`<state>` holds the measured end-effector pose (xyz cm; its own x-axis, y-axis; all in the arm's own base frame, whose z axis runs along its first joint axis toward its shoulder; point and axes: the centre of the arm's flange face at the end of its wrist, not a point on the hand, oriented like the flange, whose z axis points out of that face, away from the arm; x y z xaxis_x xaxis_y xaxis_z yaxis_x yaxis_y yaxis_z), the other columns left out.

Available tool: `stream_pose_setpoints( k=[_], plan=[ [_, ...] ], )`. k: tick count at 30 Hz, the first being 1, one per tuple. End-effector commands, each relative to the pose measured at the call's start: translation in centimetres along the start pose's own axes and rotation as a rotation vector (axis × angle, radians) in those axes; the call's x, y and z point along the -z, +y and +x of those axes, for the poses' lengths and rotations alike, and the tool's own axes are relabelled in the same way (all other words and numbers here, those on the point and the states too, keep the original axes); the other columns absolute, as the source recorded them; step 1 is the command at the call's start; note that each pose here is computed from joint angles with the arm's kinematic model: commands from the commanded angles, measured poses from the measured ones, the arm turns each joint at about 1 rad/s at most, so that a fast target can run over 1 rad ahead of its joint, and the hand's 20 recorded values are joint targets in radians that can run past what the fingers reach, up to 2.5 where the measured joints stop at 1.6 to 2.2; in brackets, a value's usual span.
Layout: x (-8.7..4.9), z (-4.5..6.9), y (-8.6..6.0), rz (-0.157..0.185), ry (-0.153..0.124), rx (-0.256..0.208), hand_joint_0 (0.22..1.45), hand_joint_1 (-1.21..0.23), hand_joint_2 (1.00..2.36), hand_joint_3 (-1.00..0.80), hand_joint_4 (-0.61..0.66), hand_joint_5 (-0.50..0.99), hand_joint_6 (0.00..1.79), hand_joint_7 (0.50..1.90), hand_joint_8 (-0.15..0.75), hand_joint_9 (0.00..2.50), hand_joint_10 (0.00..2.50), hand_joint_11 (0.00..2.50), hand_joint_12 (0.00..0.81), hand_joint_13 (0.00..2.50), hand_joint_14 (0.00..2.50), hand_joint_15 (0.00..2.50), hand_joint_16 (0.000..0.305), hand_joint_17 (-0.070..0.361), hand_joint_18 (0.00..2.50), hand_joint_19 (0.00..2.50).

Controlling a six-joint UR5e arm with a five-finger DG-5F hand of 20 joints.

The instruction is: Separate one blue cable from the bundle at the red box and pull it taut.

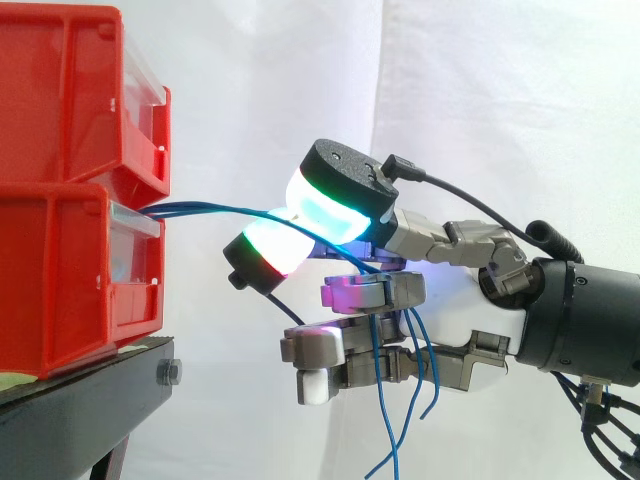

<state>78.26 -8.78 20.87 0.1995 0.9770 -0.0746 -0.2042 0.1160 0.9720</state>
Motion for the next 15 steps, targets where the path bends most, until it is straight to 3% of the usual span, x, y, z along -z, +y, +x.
stream_pose_setpoints(
  k=[1, 5, 9, 12, 15],
  plan=[
    [0.00, 0.07, 0.00, 0.000, 0.001, 0.001, 0.72, -0.94, 1.00, -0.48, 0.00, -0.17, 0.80, 1.12, 0.249, 0.92, 1.30, 2.12, 0.388, 0.86, 0.03, 1.31, 0.054, 0.122, 0.70, 0.82],
    [0.00, 0.07, 0.00, 0.000, 0.001, 0.001, 0.74, -0.98, 1.00, -0.50, -0.02, -0.18, 0.82, 1.13, 0.230, 0.91, 1.14, 2.12, 0.394, 0.74, 0.03, 1.13, 0.053, 0.120, 0.66, 0.75],
    [-0.02, 0.06, 0.12, -0.002, 0.001, 0.001, 0.59, -0.96, 1.00, -0.50, -0.02, -0.17, 0.82, 1.12, 0.237, 0.93, 0.97, 2.10, 0.399, 0.69, 0.03, 1.02, 0.053, 0.120, 0.63, 0.77],
    [0.00, 0.07, 0.00, 0.000, 0.001, 0.000, 0.49, -0.80, 1.00, -0.50, 0.00, -0.15, 0.78, 1.10, 0.262, 1.00, 0.85, 2.04, 0.429, 0.67, 0.03, 0.92, 0.058, 0.130, 0.63, 0.77],
    [-0.02, 0.06, 0.12, -0.002, 0.001, -0.001, 0.49, -0.62, 1.00, -0.50, -0.02, -0.13, 0.74, 1.12, 0.247, 1.06, 0.66, 2.01, 0.425, 0.68, 0.03, 0.85, 0.057, 0.129, 0.63, 0.78]
  ],
)
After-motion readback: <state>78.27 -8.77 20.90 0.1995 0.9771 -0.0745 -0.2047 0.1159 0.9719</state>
